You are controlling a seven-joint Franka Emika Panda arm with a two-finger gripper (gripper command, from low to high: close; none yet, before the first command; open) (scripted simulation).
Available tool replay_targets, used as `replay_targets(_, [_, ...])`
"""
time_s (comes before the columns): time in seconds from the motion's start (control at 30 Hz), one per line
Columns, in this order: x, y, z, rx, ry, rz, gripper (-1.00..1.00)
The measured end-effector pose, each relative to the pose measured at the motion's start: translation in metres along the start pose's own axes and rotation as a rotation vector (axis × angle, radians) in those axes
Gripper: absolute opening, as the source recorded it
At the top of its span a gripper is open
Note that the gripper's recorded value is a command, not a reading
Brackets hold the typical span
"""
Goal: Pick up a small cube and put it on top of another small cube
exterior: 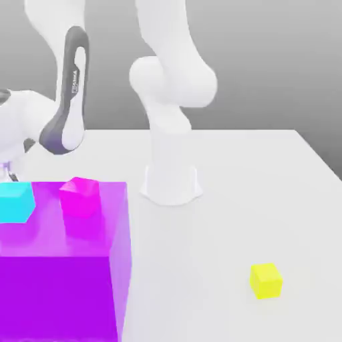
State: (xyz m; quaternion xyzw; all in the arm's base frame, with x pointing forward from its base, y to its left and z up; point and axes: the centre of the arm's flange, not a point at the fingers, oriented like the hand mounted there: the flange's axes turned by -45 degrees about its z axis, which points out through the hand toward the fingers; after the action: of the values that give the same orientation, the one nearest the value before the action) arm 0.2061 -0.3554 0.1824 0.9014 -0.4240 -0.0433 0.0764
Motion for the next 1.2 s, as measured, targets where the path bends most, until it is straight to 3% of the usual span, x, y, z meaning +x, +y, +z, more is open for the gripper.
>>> replay_targets(0.33, [-0.028,-0.028,-0.023,0.173,0.01,-0.011,0.0])
replay_targets(0.6, [-0.034,-0.033,0.035,0.173,0.016,-0.03,0.0])
replay_targets(0.63, [-0.035,-0.035,0.042,0.174,0.016,-0.03,-1.0])
replay_targets(0.87, [-0.035,-0.035,0.043,0.174,0.015,-0.03,-1.0])
replay_targets(1.2, [-0.031,-0.016,-0.026,0.175,0.011,-0.003,-1.0])
